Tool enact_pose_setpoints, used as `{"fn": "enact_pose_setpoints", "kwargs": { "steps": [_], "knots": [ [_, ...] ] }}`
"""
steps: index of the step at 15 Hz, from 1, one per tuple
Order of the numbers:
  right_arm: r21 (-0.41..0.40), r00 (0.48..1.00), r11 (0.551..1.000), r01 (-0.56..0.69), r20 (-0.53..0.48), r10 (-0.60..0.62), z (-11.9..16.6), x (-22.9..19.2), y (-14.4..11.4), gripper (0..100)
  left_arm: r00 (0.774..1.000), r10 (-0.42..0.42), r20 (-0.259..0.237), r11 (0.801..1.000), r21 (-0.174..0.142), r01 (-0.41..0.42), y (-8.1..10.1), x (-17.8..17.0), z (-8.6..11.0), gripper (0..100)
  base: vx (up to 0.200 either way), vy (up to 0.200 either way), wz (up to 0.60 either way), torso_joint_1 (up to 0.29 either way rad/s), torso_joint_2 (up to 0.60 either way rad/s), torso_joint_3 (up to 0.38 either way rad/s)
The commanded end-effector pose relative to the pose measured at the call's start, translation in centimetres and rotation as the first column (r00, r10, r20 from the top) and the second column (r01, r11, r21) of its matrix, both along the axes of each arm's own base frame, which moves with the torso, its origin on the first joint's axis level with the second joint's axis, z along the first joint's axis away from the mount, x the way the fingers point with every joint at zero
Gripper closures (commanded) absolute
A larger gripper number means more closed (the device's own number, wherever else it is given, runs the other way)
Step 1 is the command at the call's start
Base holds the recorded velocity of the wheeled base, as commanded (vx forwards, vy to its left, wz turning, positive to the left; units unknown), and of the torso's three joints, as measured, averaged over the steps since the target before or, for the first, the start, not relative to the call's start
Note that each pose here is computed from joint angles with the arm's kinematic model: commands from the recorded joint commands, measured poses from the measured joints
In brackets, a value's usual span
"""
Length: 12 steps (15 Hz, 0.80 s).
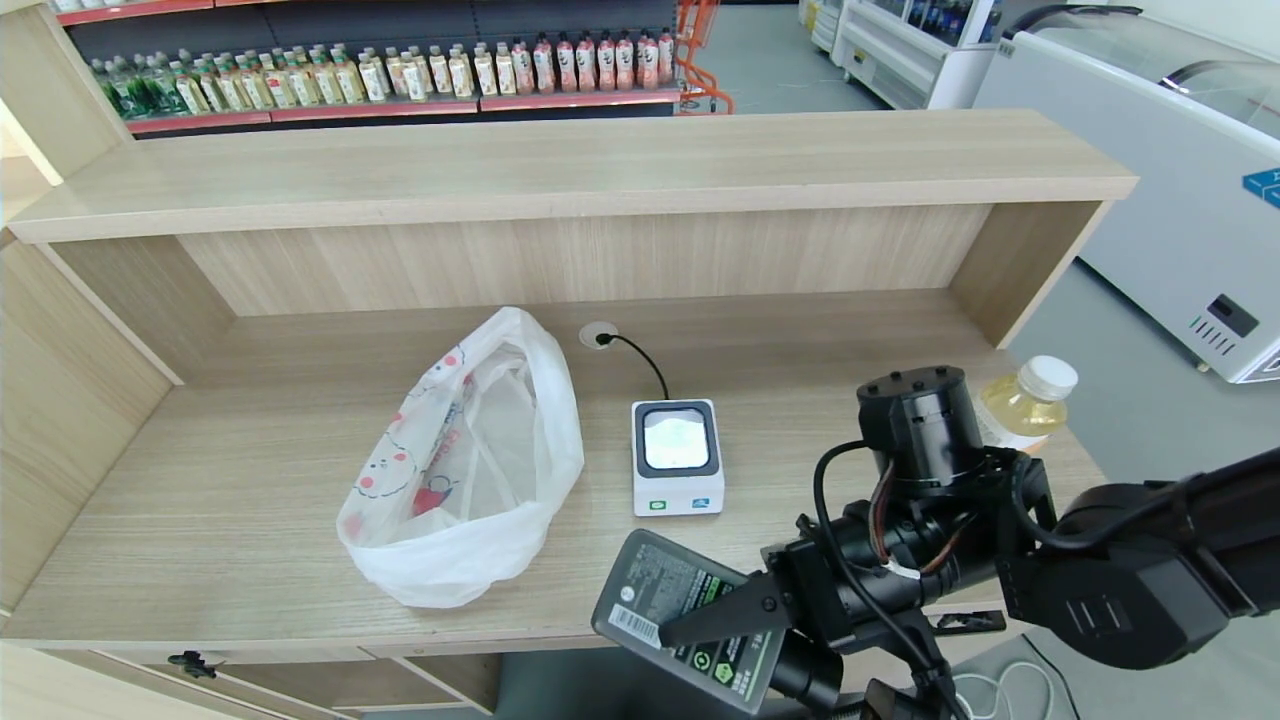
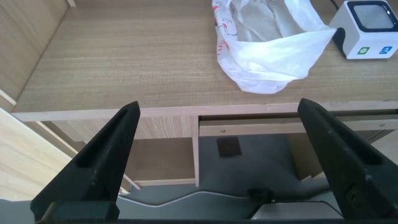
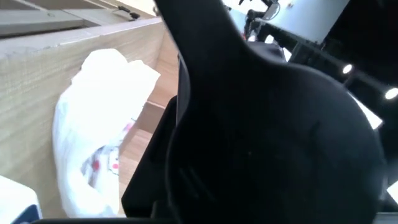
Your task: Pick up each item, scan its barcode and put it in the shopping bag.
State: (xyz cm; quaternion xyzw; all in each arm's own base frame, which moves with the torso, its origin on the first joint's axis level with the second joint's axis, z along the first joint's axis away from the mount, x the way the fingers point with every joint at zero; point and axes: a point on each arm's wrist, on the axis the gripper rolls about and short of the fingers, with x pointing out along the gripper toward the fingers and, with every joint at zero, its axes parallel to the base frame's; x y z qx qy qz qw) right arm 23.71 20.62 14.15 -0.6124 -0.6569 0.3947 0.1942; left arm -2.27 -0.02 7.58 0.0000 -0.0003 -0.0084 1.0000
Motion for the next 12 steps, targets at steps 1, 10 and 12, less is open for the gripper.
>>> {"fn": "enact_pose_setpoints", "kwargs": {
  "steps": [1,10,12],
  "knots": [
    [-0.01,0.963,0.988,0.154,-0.224,-0.153,3.9,-1.2,-1.0,100,1.0,0.0,0.001,1.0,0.0,0.0,0.0,0.0,0.0,0,0.0,0.0,0.0,0.0,0.0,0.0],
    [-0.489,-0.469,0.537,0.688,-0.863,-0.185,6.5,-8.6,-17.6,100,1.0,0.0,0.001,1.0,0.0,0.0,0.0,0.0,0.0,0,0.0,0.0,0.0,0.0,0.0,0.0],
    [-0.508,-0.758,0.629,0.588,-0.618,0.209,8.0,-8.0,-17.5,100,1.0,0.0,0.001,1.0,0.0,0.0,0.0,0.0,0.0,0,0.0,0.0,0.0,0.0,0.0,0.0]
  ]
}}
